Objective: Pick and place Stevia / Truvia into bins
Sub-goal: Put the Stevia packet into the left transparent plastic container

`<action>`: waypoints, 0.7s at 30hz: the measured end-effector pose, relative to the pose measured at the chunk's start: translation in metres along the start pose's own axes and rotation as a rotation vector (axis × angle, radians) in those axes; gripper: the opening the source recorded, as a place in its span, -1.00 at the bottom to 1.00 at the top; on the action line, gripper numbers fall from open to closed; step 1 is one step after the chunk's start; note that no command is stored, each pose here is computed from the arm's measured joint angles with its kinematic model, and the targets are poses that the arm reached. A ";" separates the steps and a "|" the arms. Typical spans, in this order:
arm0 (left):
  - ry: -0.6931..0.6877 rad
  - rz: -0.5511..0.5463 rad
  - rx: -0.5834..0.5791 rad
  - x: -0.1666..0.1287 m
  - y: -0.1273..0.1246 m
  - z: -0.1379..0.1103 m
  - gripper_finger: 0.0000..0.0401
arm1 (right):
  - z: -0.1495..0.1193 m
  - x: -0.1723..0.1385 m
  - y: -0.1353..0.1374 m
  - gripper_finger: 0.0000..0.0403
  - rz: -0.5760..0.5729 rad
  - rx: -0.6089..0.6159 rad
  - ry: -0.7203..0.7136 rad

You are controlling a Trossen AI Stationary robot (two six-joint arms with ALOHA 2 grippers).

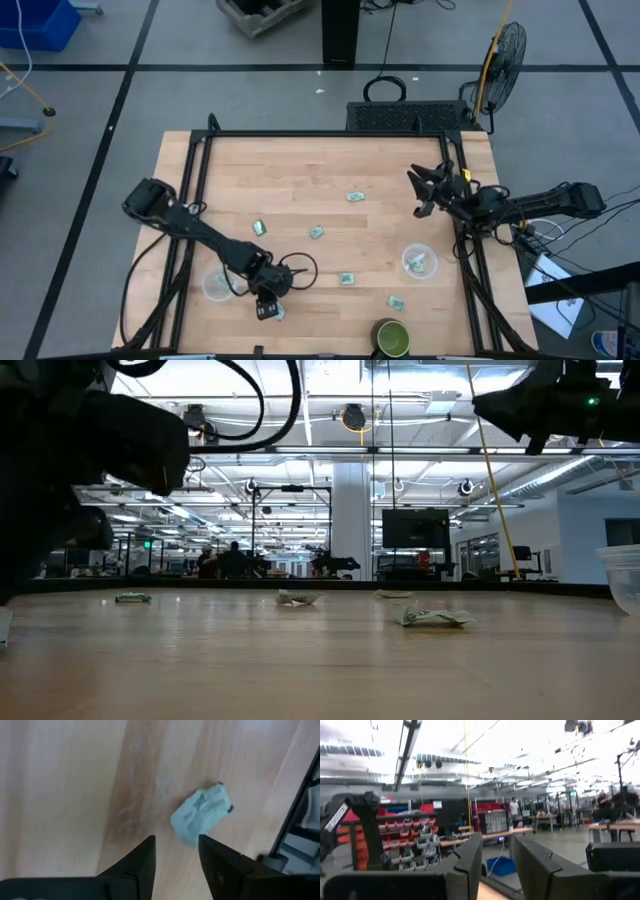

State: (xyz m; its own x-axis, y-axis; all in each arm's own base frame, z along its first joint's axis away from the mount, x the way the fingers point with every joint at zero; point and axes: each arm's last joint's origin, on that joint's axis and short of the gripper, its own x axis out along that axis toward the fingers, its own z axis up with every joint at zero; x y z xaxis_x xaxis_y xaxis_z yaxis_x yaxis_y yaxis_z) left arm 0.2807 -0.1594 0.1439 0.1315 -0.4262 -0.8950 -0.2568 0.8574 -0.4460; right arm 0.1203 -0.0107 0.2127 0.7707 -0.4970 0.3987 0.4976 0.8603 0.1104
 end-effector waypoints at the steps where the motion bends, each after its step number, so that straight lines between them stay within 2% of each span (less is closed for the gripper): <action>1: 0.000 -0.001 -0.002 0.003 -0.001 0.000 -0.24 | 0.002 0.000 0.000 -0.50 -0.003 -0.004 -0.016; 11: -0.044 -0.007 -0.018 0.008 -0.004 0.003 -0.27 | 0.017 -0.001 -0.003 -0.50 -0.033 -0.037 -0.154; 14: -0.036 0.004 -0.001 0.008 -0.003 0.002 -0.45 | 0.020 -0.002 -0.004 -0.50 -0.040 -0.051 -0.181; 18: -0.021 0.007 0.038 0.008 -0.002 0.001 -0.88 | 0.021 -0.002 -0.004 -0.50 -0.043 -0.065 -0.191; 21: -0.005 -0.008 0.055 0.007 -0.003 0.000 -0.95 | 0.020 -0.002 -0.004 -0.50 -0.042 -0.068 -0.187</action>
State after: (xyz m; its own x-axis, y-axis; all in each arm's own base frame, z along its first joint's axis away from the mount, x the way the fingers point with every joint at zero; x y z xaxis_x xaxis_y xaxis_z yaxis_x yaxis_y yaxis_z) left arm 0.2820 -0.1651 0.1388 0.1379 -0.4319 -0.8913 -0.2022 0.8687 -0.4522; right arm 0.1087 -0.0110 0.2298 0.6645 -0.4971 0.5580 0.5583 0.8266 0.0714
